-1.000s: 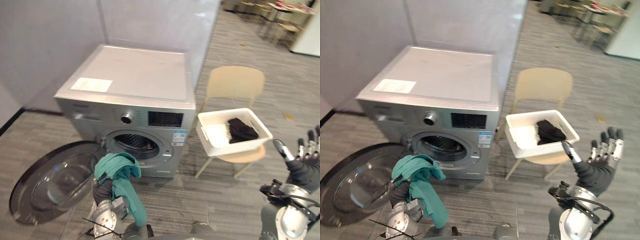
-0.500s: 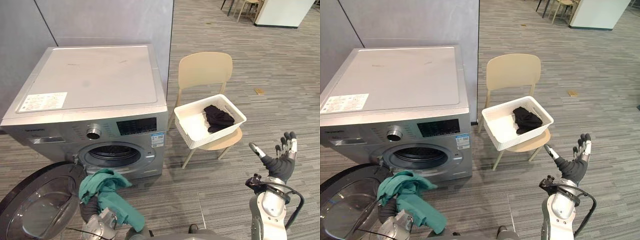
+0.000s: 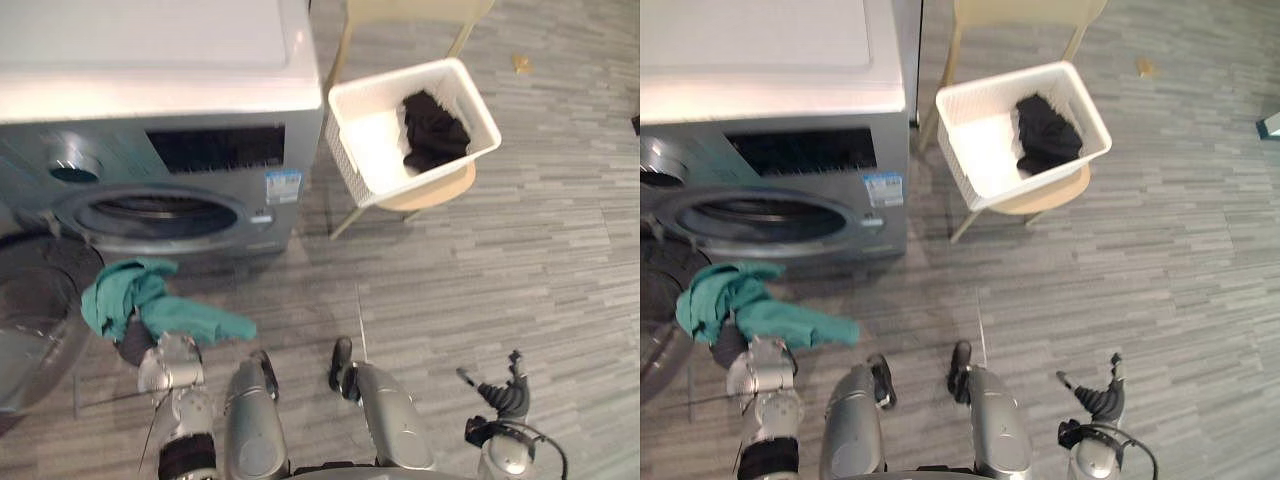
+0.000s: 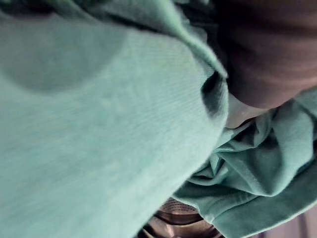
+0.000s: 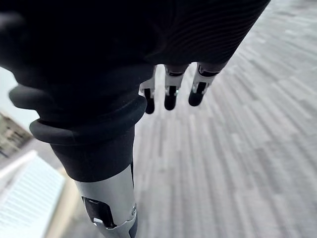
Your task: Pick up the laundry basket with both hands and put the clothes into the washing machine.
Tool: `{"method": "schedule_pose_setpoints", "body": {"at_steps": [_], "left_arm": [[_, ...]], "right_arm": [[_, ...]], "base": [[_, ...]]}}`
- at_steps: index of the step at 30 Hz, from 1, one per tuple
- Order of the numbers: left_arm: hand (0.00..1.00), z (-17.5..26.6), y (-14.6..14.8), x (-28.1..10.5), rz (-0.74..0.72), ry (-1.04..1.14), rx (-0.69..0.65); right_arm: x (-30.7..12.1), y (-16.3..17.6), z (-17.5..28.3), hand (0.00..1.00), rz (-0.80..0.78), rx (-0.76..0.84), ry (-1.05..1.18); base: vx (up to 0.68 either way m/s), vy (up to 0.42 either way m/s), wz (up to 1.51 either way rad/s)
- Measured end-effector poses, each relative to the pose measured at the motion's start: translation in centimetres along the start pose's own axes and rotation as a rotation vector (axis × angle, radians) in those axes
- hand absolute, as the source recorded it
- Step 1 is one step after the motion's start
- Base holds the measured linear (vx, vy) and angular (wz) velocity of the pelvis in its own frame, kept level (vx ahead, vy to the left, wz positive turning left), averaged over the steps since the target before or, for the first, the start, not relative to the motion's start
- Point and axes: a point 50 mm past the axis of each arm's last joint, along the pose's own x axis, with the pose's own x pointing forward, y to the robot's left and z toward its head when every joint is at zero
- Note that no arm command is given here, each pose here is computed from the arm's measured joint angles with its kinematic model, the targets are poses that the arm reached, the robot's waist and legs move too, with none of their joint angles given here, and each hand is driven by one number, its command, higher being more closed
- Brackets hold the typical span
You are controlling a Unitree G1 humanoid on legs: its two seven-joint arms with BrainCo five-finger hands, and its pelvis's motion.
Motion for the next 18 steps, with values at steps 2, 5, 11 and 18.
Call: {"method": "schedule_pose_setpoints", "body": {"at_steps": [2,5,11,18], "left_arm": [[1.0,0.3,-2.7,0.5,-0.044,0.001,-0.088],[1.0,1.3,-6.1,1.1,-0.097,-0.007,-0.202],[1.0,5.7,-12.3,1.9,-0.226,-0.113,-0.305],[1.0,12.9,-19.8,0.9,-0.462,-0.282,-0.375]], "right_arm": [[-0.2,0.8,-0.3,0.0,0.032,0.029,0.028],[-0.5,2.3,0.0,0.0,0.074,0.07,0.032],[-1.0,4.4,3.6,0.0,0.138,0.144,-0.116],[-0.8,3.6,4.1,0.0,0.077,0.141,-0.163]], "base": [[-0.09,-0.074,0.24],[-0.08,-0.078,0.17],[-0.06,-0.068,0.1],[-0.11,-0.06,0.02]]}}
